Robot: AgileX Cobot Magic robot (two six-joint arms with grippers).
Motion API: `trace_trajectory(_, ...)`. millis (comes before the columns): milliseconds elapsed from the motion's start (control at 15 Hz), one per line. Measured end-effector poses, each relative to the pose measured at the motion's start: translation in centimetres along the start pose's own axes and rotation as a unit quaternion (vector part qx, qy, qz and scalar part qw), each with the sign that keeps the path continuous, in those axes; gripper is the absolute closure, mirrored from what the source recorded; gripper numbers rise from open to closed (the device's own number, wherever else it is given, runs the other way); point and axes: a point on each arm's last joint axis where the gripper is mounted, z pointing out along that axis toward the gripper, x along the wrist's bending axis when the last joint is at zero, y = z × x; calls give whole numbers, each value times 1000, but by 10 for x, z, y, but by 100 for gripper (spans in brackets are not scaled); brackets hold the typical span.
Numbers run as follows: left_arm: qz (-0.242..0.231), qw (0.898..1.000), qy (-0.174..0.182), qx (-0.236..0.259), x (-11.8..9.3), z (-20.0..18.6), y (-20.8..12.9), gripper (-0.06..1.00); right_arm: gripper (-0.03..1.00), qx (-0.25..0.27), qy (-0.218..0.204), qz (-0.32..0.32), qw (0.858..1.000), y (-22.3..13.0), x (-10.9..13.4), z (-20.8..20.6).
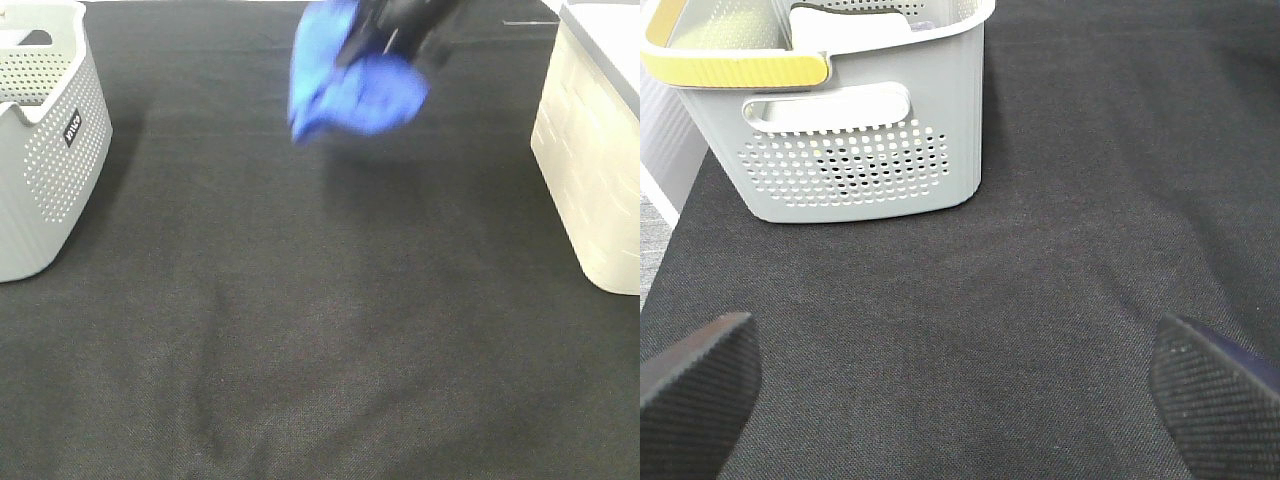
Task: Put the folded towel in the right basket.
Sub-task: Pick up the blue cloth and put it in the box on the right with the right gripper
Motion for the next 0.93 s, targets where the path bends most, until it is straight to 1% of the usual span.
trace_trajectory(67, 0, 1000, 0, 0, 0, 0, 0, -5, 69, -44, -8, -1, 999, 11, 4, -40)
trace_trajectory(133, 0, 1000, 0, 0, 0, 0, 0, -5, 69, -95, -42, 0, 995, 18, 3, -96)
trace_trajectory(200, 0, 1000, 0, 0, 0, 0, 0, -5, 69, -126, -93, 3, 988, 18, -4, -136)
trace_trajectory(267, 0, 1000, 0, 0, 0, 0, 0, -5, 69, -126, -93, 3, 988, 18, -4, -136)
trace_trajectory(333, 0, 1000, 0, 0, 0, 0, 0, -5, 69, -165, -187, 10, 968, 11, -21, -194)
trace_trajectory(467, 0, 1000, 0, 0, 0, 0, 0, -5, 69, -196, -293, 39, 935, -8, -49, -262)
trace_trajectory(533, 0, 1000, 0, 0, 0, 0, 0, -5, 69, -203, -322, 64, 922, -20, -67, -286)
trace_trajectory(600, 0, 1000, 0, 0, 0, 0, 0, -5, 69, -202, -338, 87, 915, -30, -85, -299)
trace_trajectory(667, 0, 1000, 0, 0, 0, 0, 0, -5, 69, -185, -352, 125, 909, -44, -117, -307)
trace_trajectory(800, 0, 1000, 0, 0, 0, 0, 0, -5, 69, -148, -357, 175, 905, -63, -162, -300)
trace_trajectory(867, 0, 1000, 0, 0, 0, 0, 0, -5, 69, -127, -358, 191, 905, -71, -175, -292)
trace_trajectory(933, 0, 1000, 0, 0, 0, 0, 0, -5, 69, -108, -354, 202, 907, -76, -184, -283)
